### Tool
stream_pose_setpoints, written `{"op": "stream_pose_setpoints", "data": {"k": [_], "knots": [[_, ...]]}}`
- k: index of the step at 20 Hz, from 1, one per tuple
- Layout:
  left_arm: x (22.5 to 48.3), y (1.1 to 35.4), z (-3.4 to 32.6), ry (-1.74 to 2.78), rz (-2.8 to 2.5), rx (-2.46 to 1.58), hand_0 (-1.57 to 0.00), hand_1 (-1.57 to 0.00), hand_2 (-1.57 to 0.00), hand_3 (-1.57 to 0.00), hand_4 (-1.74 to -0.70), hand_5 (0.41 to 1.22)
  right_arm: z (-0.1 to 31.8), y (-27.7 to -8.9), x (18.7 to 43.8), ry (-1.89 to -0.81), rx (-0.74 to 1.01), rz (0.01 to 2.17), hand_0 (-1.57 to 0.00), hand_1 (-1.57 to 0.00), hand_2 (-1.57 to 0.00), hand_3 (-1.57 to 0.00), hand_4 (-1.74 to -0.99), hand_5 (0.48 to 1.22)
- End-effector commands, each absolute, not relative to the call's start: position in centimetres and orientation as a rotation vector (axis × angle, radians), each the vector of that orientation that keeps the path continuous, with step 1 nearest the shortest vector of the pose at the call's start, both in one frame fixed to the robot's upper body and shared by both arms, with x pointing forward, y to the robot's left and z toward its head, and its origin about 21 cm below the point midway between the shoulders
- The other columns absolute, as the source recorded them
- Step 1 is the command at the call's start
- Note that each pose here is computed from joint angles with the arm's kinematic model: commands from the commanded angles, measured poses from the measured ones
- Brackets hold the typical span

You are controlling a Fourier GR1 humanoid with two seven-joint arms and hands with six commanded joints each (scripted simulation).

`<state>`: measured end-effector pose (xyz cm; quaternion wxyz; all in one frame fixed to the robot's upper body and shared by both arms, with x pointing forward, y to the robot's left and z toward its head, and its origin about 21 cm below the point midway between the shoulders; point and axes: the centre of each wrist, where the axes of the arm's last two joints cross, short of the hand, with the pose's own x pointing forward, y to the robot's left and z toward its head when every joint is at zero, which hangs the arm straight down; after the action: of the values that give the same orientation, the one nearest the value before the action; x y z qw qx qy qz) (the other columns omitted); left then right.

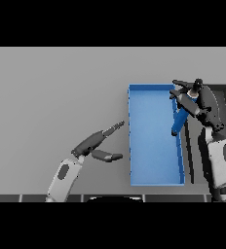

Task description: Pick up the blue pipe and place it into the blue bin.

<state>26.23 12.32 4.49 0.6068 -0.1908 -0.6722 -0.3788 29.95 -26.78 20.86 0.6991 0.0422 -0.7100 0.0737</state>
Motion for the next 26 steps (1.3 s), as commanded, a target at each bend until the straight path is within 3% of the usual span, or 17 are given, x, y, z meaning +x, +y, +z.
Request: {"op": "stream_pose_setpoints", "data": {"k": [1, 7, 8, 12, 13, 15, 17, 18, 21, 23, 26], "knots": [[26.1, 12.1, 4.6, -1.558, -0.869, -0.442, 0.00, 0.00, 0.00, 0.00, -0.88, 0.425, 19.9, -26.8, 29.5, -1.549, 0.079, 0.135, -1.57, -1.57, -1.57, -1.57, -1.741, 1.221], [25.8, 12.6, 4.7, -1.554, -0.873, -0.434, 0.00, 0.00, 0.00, 0.00, -0.89, 0.422, 15.4, -26.4, 27.3, -1.313, -0.058, 0.036, -1.57, -1.57, -1.57, -1.52, -1.741, 1.221], [26.0, 12.6, 4.8, -1.551, -0.875, -0.425, 0.00, 0.00, 0.00, 0.00, -0.89, 0.420, 15.3, -26.6, 27.0, -1.288, -0.082, 0.025, -1.57, -1.57, -1.57, -1.26, -1.741, 1.221], [25.9, 12.6, 4.5, -1.544, -0.887, -0.433, 0.00, 0.00, 0.00, 0.00, -0.88, 0.421, 12.9, -26.5, 26.8, -1.125, -0.195, 0.018, -1.57, -1.55, -1.57, -0.85, -1.741, 1.221], [25.9, 12.4, 4.5, -1.547, -0.888, -0.435, 0.00, 0.00, 0.00, 0.00, -0.88, 0.421, 12.3, -26.2, 27.1, -1.089, -0.202, 0.017, -1.46, -1.34, -1.34, -0.79, -1.678, 1.221], [25.9, 12.3, 4.7, -1.547, -0.885, -0.425, 0.00, 0.00, 0.00, 0.00, -0.88, 0.422, 12.2, -26.1, 27.6, -1.018, -0.223, 0.031, -0.94, -0.85, -0.86, -0.50, -1.503, 1.221], [26.0, 12.1, 4.8, -1.538, -0.889, -0.421, 0.00, 0.00, 0.00, 0.00, -0.88, 0.427, 12.0, -25.7, 27.9, -0.996, -0.237, 0.120, -0.60, -0.55, -0.55, -0.32, -1.337, 1.221], [25.8, 12.0, 4.8, -1.543, -0.885, -0.434, 0.00, 0.00, 0.00, 0.00, -0.88, 0.428, 12.3, -25.5, 27.7, -0.999, -0.239, 0.185, -0.48, -0.44, -0.44, -0.26, -1.275, 1.186], [25.9, 12.4, 4.7, -1.546, -0.879, -0.436, 0.00, 0.00, 0.00, 0.00, -0.88, 0.429, 12.3, -25.2, 27.9, -1.004, -0.278, 0.351, -0.24, -0.22, -0.22, -0.13, -1.142, 1.030], [25.5, 12.2, 4.7, -1.551, -0.877, -0.440, 0.00, 0.00, 0.00, 0.00, -0.89, 0.428, 11.5, -25.4, 27.8, -0.929, -0.278, 0.383, -0.16, -0.14, -0.14, -0.08, -1.083, 0.934], [25.6, 12.2, 4.8, -1.547, -0.879, -0.426, 0.00, 0.00, 0.00, 0.00, -0.89, 0.427, 11.1, -25.8, 27.6, -0.874, -0.296, 0.390, -0.08, -0.07, -0.07, -0.04, -1.063, 0.846]]}}
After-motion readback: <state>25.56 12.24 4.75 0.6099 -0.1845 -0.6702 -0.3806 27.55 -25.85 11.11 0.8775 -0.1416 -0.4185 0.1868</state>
